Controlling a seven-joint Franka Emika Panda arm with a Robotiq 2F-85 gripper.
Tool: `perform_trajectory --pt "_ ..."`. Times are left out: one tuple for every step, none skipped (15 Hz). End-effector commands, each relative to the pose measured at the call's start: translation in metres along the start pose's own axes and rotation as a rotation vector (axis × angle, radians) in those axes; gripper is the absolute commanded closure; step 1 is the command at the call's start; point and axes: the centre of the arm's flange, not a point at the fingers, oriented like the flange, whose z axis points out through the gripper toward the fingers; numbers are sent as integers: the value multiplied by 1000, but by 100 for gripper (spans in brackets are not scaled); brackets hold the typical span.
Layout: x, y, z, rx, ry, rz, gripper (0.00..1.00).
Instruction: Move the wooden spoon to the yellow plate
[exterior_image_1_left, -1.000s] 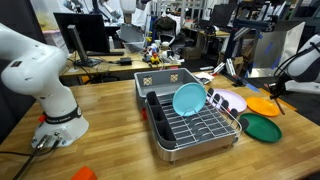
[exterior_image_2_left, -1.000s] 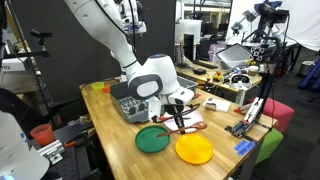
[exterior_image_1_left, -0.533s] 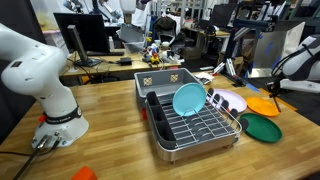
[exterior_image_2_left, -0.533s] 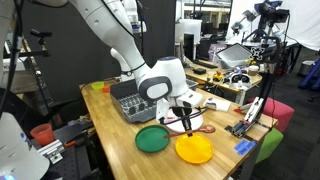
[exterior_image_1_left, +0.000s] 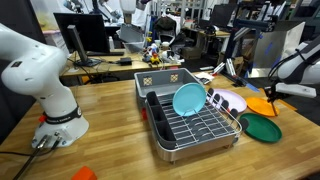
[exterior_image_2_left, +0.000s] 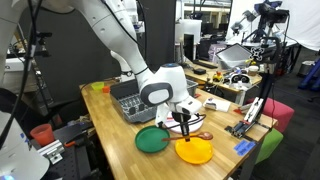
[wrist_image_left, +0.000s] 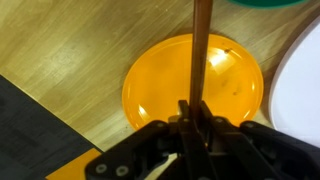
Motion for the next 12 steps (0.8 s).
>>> perform_trajectory --pt "0 -1 0 4 -2 6 89" --pt "0 -2 0 7 -2 7 89" --pt "0 -3 0 8 -1 8 89" --pt "0 -3 0 8 -1 9 89" --pt "0 -2 0 8 -1 9 89" --pt "0 -2 0 8 -1 10 89" --pt "0 -2 0 8 -1 10 89" --pt "1 -2 0 8 -1 10 97" --pt "2 0 1 8 -4 25 97" --pt "3 2 1 11 -5 31 97" --pt "6 4 1 7 0 41 97" --pt "8 7 2 4 0 56 97"
